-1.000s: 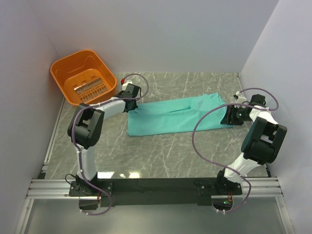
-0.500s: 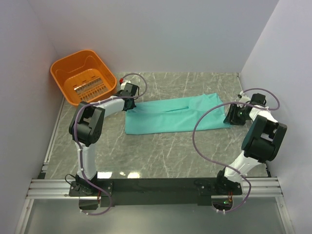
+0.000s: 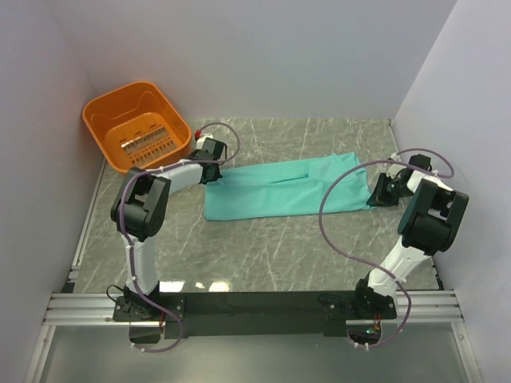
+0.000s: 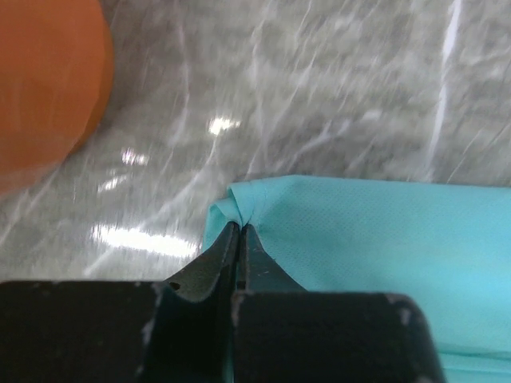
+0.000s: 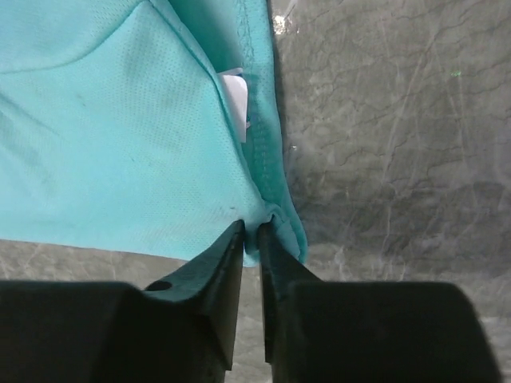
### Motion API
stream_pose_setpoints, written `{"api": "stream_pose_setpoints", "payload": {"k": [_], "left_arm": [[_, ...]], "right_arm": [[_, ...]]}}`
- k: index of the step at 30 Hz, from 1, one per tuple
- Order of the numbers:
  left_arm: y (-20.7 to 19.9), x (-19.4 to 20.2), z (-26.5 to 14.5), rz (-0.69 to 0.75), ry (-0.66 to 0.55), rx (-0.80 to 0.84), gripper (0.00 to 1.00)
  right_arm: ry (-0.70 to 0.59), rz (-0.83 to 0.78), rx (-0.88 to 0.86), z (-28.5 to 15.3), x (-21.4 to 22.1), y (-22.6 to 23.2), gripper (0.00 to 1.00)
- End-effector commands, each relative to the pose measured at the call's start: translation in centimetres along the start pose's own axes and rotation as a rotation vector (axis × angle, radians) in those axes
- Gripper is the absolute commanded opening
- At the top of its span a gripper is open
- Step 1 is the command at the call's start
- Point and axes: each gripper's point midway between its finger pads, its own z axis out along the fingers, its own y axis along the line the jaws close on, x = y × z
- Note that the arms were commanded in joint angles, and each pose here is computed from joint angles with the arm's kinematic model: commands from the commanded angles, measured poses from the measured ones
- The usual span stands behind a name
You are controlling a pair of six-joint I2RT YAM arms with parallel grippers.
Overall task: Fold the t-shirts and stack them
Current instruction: Fold the tshirt
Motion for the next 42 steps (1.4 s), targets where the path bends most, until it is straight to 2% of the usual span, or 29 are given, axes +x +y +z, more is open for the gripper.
{"api": "stream_pose_setpoints", "payload": {"k": [1,6,12,16,19,20,23,25,28,30,31,32,34,35,36,37,38,41,42], "left_arm": [[-0.1,-1.3,-2.6,-0.064,-0.041,0.053,0.02],[1.2,1.2,-4.8,-0.132,-0.018,0.074,0.02],[2.8,4.5,-7.2,-0.208,0.001,0.085,0.02],[2.9,7.2,-8.6,-0.252,0.024,0.110,0.02],[3.4,8.9,-8.6,-0.271,0.044,0.106,0.02],[3.6,9.2,-8.5,-0.269,0.048,0.099,0.02],[3.7,9.3,-8.1,-0.255,0.052,0.084,0.05],[3.6,9.3,-7.9,-0.243,0.054,0.083,0.11],[3.1,8.5,-8.0,-0.238,0.040,0.098,0.20],[2.6,7.4,-8.3,-0.232,0.023,0.120,0.26],[2.3,7.0,-8.5,-0.227,0.017,0.130,0.28],[1.9,6.5,-8.8,-0.224,0.016,0.144,0.31],[1.5,5.8,-9.5,-0.211,0.007,0.173,0.39],[1.3,5.6,-9.9,-0.209,0.003,0.188,0.43],[1.1,4.9,-10.7,-0.215,-0.014,0.218,0.49],[1.1,4.7,-11.2,-0.220,-0.023,0.230,0.52],[1.2,5.0,-11.7,-0.220,-0.022,0.242,0.55],[1.6,4.2,-14.0,-0.253,-0.061,0.292,0.63],[1.9,3.4,-15.4,-0.270,-0.093,0.314,0.65]], "right_arm": [[-0.043,-0.046,0.036,-1.4,-2.2,-0.4,0.18],[-0.040,-0.090,0.063,-2.0,-5.0,-1.2,0.00],[-0.045,-0.185,0.067,-2.2,-8.8,-1.2,0.00],[-0.012,-0.230,0.037,-0.5,-10.3,-0.5,0.00],[-0.003,-0.258,0.042,0.0,-11.1,0.2,0.14],[-0.010,-0.271,0.042,-0.1,-11.3,0.4,0.25],[-0.039,-0.299,0.069,-1.0,-11.4,0.4,0.46],[-0.079,-0.327,0.105,-2.6,-11.8,0.5,0.52],[-0.112,-0.378,0.107,-4.0,-11.0,1.3,0.54],[-0.131,-0.456,0.051,-5.3,-9.8,2.9,0.56],[-0.130,-0.545,0.016,-5.5,-9.2,3.7,0.57],[-0.108,-0.583,-0.071,-5.1,-7.2,5.4,0.57],[-0.121,-0.776,-0.158,-6.1,-5.5,8.0,0.57],[-0.086,-0.831,-0.262,-5.3,-2.7,10.4,0.58],[-0.107,-0.913,-0.312,-6.1,-1.5,12.3,0.58],[-0.111,-1.054,-0.372,-5.9,-0.1,13.8,0.58],[-0.050,-1.119,-0.472,-5.1,3.6,16.4,0.58],[-0.082,-1.266,-0.594,-4.7,7.8,22.3,0.57],[-0.080,-1.363,-0.643,-4.8,10.1,26.1,0.57]]}}
